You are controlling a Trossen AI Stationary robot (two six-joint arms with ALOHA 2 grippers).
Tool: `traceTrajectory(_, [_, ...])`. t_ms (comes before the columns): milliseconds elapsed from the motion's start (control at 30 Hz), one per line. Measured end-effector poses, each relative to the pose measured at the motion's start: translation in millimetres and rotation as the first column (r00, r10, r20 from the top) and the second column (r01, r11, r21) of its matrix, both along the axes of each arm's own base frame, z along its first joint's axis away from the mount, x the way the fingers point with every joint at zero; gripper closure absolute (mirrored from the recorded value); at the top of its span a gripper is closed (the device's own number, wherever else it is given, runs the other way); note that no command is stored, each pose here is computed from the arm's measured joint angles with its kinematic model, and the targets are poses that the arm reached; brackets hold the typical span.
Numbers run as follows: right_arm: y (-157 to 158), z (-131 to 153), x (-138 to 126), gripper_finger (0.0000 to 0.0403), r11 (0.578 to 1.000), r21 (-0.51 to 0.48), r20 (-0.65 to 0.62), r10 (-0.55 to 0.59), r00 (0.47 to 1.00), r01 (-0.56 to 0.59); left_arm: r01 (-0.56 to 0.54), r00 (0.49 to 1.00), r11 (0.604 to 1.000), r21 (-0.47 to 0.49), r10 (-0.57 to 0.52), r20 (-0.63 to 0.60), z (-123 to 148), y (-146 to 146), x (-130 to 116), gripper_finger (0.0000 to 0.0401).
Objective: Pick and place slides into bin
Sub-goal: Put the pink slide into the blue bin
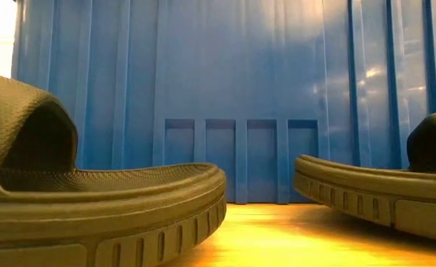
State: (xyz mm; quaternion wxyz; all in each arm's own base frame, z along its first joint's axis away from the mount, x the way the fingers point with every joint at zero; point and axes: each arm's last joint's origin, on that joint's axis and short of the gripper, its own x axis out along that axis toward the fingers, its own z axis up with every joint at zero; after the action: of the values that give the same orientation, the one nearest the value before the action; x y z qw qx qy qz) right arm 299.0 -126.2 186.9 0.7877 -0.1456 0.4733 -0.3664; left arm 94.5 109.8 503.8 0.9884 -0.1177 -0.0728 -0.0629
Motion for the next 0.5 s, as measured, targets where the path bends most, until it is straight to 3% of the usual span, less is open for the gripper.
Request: traceTrajectory(500, [0,14,-1,0.0291,0.999,0.035,-0.139,0.008,0.990,-0.003,0.001,1.000,1.000,-0.011,-0.002,-0.007,-3,2,1,0.0177])
